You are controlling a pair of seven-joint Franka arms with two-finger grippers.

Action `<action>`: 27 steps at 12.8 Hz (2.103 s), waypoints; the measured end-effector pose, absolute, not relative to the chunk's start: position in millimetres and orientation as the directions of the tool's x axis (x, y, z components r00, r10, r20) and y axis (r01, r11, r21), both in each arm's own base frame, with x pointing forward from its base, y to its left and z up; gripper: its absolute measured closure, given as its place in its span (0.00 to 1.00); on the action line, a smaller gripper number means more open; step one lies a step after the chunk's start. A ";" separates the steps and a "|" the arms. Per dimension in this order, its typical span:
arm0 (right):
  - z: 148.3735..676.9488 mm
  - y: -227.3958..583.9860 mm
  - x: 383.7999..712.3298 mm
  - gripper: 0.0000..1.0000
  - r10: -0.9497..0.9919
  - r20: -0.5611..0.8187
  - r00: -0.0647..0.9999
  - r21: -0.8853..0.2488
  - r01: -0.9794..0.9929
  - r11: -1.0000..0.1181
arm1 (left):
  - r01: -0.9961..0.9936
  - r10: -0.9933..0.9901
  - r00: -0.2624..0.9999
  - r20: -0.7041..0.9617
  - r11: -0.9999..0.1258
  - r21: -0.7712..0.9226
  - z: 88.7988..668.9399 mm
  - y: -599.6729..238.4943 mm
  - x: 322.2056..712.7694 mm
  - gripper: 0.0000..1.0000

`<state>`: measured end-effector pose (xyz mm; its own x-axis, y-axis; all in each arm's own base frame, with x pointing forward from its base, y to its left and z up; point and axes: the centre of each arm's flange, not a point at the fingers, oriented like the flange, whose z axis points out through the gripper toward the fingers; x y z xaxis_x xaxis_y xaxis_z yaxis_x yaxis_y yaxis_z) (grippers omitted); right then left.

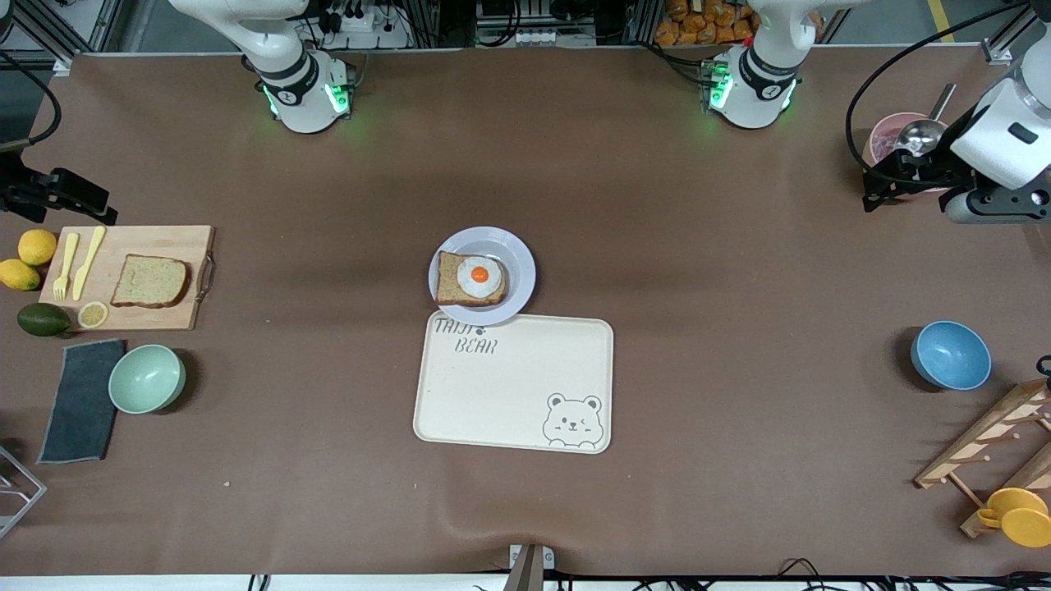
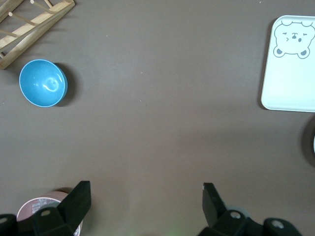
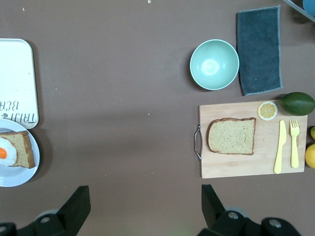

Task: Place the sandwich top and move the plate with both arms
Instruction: 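Move the right gripper toward the bread slice on the cutting board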

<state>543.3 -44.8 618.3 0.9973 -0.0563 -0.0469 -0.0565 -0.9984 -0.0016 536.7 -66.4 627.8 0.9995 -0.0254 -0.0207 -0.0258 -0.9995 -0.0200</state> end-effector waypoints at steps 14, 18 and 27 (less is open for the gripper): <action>616.8 -44.4 544.0 0.00 -0.056 -0.049 0.997 -0.002 -0.056 -0.998 | 0.040 0.038 0.996 -0.076 -0.999 0.022 594.9 -29.1 568.5 0.00; 614.3 -45.4 544.9 0.00 -0.057 -0.052 0.997 -0.002 -0.057 -0.998 | 0.029 0.026 0.995 -0.100 -0.999 0.027 581.3 -35.9 574.8 0.00; 546.9 -82.1 574.7 0.00 -0.070 -0.121 0.990 -0.001 -0.070 -0.998 | 0.044 0.042 0.995 -0.094 -0.999 0.019 581.4 -24.6 580.9 0.00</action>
<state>574.7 -82.1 546.9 0.9902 -0.0697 -0.1207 -0.0704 -0.9975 -0.0010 580.9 -24.6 581.4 0.9946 0.0424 -0.0943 0.0444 -0.9988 0.0191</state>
